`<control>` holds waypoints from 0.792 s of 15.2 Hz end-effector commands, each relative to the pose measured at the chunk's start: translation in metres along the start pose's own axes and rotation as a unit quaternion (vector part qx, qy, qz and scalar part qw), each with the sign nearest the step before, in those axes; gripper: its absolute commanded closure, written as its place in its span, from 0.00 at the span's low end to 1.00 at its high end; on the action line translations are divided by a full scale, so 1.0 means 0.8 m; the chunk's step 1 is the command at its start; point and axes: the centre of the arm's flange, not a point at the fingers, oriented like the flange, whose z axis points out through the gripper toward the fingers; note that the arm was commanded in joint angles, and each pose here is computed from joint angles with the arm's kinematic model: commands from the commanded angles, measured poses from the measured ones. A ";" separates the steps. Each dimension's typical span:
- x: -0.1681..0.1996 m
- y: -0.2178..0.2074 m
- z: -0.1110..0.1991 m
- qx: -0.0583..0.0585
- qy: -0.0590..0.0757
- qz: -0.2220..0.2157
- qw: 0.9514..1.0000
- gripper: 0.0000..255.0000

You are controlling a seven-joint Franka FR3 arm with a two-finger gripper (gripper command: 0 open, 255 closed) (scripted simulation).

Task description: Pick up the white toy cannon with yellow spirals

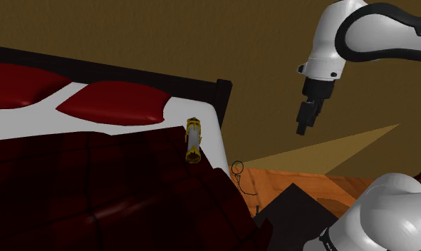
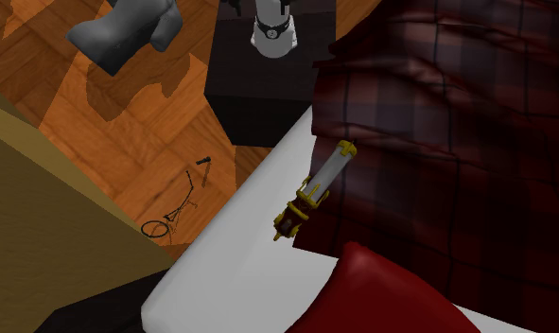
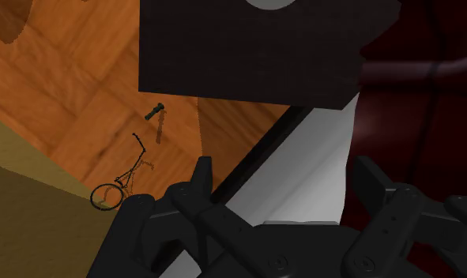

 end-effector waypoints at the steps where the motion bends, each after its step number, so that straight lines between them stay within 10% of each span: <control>1: 0.000 0.000 0.000 0.000 0.000 0.000 1.000 0.00; 12: 0.106 -0.095 0.069 0.017 0.080 0.149 0.986 0.00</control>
